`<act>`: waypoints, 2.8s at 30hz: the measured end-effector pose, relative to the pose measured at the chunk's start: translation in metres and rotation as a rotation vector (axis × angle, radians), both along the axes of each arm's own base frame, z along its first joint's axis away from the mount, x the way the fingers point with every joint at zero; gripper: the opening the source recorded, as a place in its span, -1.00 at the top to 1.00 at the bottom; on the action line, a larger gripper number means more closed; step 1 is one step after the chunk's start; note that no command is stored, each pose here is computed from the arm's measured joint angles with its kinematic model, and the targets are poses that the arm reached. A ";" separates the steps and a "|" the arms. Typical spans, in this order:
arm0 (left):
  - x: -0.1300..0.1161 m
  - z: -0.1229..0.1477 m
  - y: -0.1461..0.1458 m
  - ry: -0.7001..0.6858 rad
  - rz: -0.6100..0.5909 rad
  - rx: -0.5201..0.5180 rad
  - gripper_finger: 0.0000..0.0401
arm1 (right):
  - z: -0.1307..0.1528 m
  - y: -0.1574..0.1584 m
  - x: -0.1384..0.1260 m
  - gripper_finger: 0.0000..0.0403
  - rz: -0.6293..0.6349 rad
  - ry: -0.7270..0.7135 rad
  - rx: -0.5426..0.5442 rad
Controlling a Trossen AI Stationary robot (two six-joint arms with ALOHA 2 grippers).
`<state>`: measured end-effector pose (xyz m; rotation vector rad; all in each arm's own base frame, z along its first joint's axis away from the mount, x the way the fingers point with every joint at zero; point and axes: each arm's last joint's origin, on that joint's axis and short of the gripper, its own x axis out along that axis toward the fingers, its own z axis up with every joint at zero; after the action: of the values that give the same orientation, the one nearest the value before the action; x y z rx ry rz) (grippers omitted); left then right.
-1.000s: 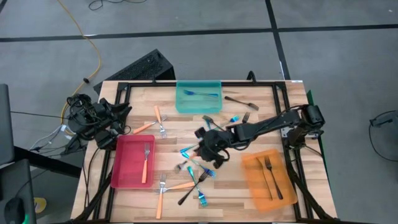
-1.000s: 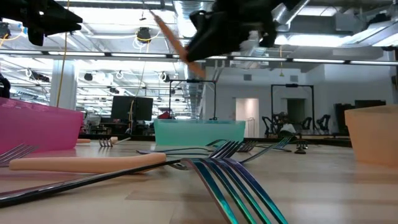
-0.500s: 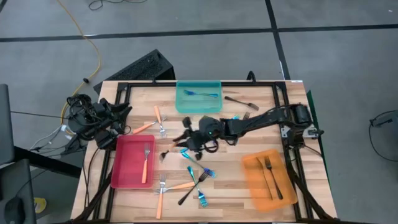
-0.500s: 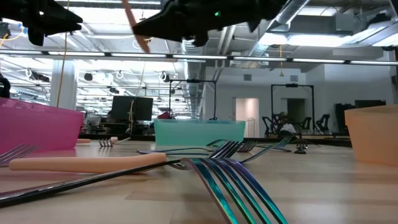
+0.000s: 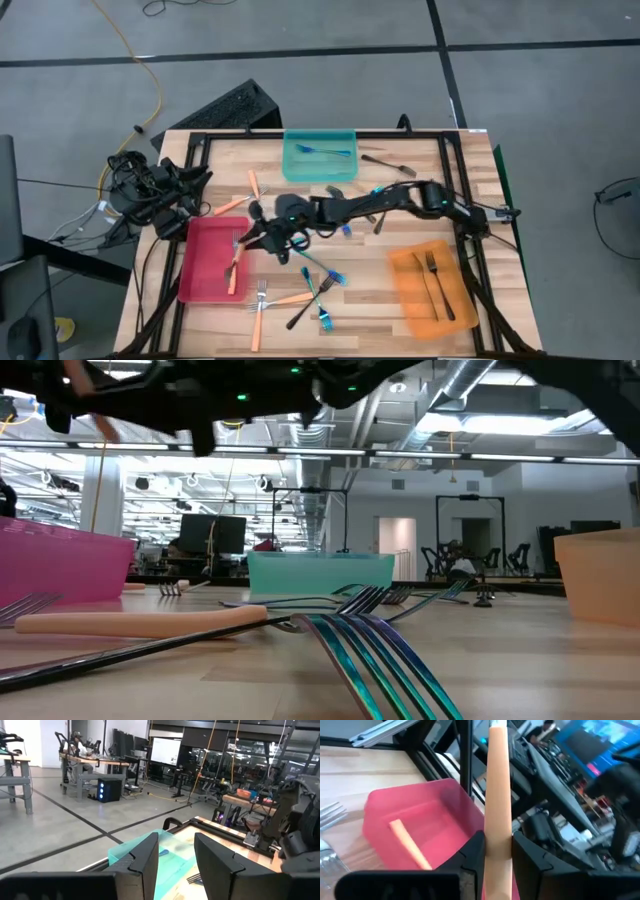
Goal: Sort silverware by color (type)
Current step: Put the orange fork into the red bin
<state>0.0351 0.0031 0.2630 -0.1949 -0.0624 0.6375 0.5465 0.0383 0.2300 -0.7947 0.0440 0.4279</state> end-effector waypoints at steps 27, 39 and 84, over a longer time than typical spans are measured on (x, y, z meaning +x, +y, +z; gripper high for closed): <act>0.000 0.000 0.000 0.003 -0.015 0.002 0.44 | -0.031 -0.032 0.045 0.49 0.035 0.080 0.035; 0.000 0.000 0.000 0.002 -0.013 0.002 0.44 | -0.073 -0.014 0.050 0.49 -0.045 0.108 -0.273; 0.000 0.000 0.000 0.001 -0.013 0.000 0.44 | -0.081 -0.013 0.047 0.39 0.009 0.097 -0.655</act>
<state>0.0353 0.0027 0.2627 -0.1943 -0.0600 0.6242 0.5934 0.0255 0.1490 -1.4180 0.2817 0.4656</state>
